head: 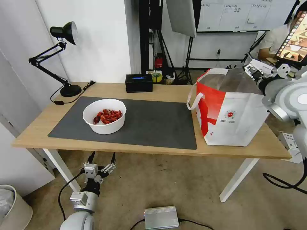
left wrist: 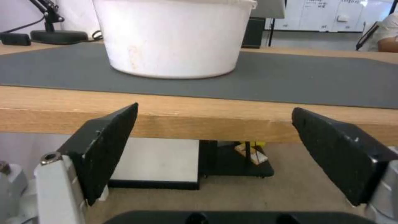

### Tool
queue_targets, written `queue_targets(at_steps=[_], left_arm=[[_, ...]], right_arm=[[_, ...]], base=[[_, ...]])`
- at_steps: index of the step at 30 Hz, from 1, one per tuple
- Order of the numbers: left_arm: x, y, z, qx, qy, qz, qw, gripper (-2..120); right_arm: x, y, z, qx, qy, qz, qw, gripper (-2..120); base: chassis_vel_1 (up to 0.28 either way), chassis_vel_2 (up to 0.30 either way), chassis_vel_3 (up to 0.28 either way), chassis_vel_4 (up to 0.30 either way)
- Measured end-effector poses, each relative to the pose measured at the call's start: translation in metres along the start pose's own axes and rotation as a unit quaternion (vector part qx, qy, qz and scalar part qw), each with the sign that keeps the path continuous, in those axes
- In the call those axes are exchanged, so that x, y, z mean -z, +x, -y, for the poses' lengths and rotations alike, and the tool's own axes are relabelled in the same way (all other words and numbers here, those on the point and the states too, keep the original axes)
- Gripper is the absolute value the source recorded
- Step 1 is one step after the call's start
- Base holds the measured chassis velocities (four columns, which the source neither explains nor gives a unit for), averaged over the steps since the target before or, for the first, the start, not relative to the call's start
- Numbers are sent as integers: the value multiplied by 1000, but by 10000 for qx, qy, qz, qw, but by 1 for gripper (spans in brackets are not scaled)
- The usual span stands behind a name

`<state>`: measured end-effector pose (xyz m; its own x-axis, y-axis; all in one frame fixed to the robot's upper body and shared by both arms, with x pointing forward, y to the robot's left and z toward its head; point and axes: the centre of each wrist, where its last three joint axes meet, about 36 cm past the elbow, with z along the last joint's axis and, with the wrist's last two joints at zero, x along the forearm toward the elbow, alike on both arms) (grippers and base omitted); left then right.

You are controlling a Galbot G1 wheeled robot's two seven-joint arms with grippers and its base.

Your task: Pick up the trash from the table and place it into the takeout bag.

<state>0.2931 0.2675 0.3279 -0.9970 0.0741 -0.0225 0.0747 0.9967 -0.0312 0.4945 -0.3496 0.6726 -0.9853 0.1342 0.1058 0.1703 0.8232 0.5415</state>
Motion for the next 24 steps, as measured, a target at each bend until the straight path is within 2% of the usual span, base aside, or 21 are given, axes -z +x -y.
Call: queue_targets(at_steps=[1, 5, 10, 13, 14, 16, 18, 22, 24], left_arm=[[0, 0, 0, 0, 0, 0, 10000, 100], [1, -1, -1, 1, -7, 7, 10000, 100], [2, -1, -2, 0, -24, 15, 10000, 100], [2, -1, -3, 6, -25, 16, 10000, 100], [2, -1, -3, 6, -25, 16, 10000, 100], [2, -1, -3, 8, -18, 11, 10000, 100], [2, -1, -3, 9, -17, 10, 10000, 100], [3, 0, -3, 18, -15, 29, 10000, 100], [4, 1, -4, 22, -14, 36, 10000, 100]], right_arm=[[0, 0, 0, 0, 0, 0, 10000, 100], [-28, 12, 11, 753, 674, 626, 9929, 100], [-44, 19, 18, 1077, 1016, 1013, 9838, 100], [-61, 32, 27, 1615, 1469, 1480, 9646, 100], [-61, 32, 27, 1615, 1469, 1480, 9646, 100], [-76, 44, 31, 1943, 1778, 1696, 9497, 100], [-80, 47, 33, 2014, 1850, 1741, 9460, 100], [-117, 70, 42, 2432, 2369, 2069, 9176, 100], [-129, 75, 45, 2462, 2467, 2103, 9134, 100]], base=[[0, 0, 0, 0], [0, 0, 0, 0], [0, 0, 0, 0], [0, 0, 0, 0], [0, 0, 0, 0], [0, 0, 0, 0], [0, 0, 0, 0], [0, 0, 0, 0], [0, 0, 0, 0]])
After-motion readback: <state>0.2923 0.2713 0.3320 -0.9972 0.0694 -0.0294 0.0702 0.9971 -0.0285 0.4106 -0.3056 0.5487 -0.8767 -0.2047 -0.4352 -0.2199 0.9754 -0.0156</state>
